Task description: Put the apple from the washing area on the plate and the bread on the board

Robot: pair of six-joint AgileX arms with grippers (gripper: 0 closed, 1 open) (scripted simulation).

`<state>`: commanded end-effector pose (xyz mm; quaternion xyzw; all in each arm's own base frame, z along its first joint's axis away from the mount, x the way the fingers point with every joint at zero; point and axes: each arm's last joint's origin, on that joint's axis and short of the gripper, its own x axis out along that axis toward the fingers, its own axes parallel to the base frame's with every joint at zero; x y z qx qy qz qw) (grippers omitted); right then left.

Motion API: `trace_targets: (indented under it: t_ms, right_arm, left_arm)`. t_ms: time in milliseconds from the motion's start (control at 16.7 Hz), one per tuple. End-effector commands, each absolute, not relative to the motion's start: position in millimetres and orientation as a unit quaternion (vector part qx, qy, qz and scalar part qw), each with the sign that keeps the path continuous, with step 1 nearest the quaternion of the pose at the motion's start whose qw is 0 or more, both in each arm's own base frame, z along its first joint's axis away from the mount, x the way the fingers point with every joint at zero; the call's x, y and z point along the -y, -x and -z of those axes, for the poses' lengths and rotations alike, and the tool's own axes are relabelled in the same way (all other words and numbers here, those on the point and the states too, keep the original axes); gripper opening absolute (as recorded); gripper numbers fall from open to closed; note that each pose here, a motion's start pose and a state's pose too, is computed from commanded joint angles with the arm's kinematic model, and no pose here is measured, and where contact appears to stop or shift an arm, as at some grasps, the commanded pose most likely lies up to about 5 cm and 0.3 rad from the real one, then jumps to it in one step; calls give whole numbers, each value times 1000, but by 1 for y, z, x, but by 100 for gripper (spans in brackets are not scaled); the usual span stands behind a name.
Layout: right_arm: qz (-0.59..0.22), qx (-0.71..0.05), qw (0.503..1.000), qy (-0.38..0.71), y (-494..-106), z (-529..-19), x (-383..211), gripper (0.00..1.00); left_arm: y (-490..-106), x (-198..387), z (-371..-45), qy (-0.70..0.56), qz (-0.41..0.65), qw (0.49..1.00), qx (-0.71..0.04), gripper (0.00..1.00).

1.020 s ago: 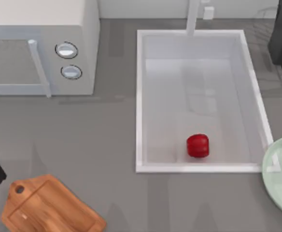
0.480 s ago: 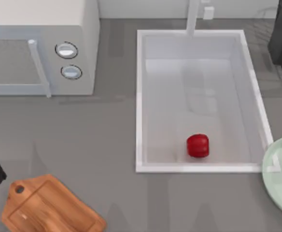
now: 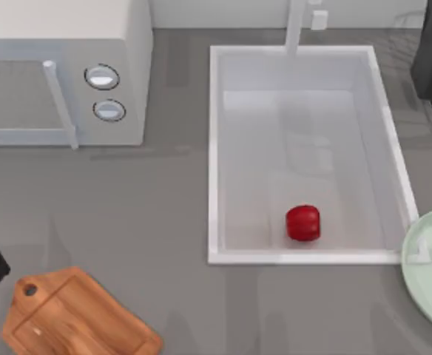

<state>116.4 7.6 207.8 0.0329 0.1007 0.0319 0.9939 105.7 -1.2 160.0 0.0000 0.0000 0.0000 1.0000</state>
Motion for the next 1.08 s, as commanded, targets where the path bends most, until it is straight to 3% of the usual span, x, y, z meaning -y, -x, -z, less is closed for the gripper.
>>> trace_targets:
  t_ms: [240, 540, 840, 1080]
  right_arm:
    - [-56, -231, 970, -59, -153, -251, -23, 100]
    - [-66, -419, 903, -69, -237, -276, -67, 100]
    - [-43, -581, 811, -49, -322, -242, -131, 100]
    - [-16, -666, 745, -22, -361, -192, -176, 100]
  left_arm:
    - [-106, 1, -160, 0, 0, 1000, 0, 100]
    - [-106, 1, -160, 0, 0, 1000, 0, 100]
    - [-106, 1, -160, 0, 0, 1000, 0, 100]
    - [-106, 1, -160, 0, 0, 1000, 0, 100]
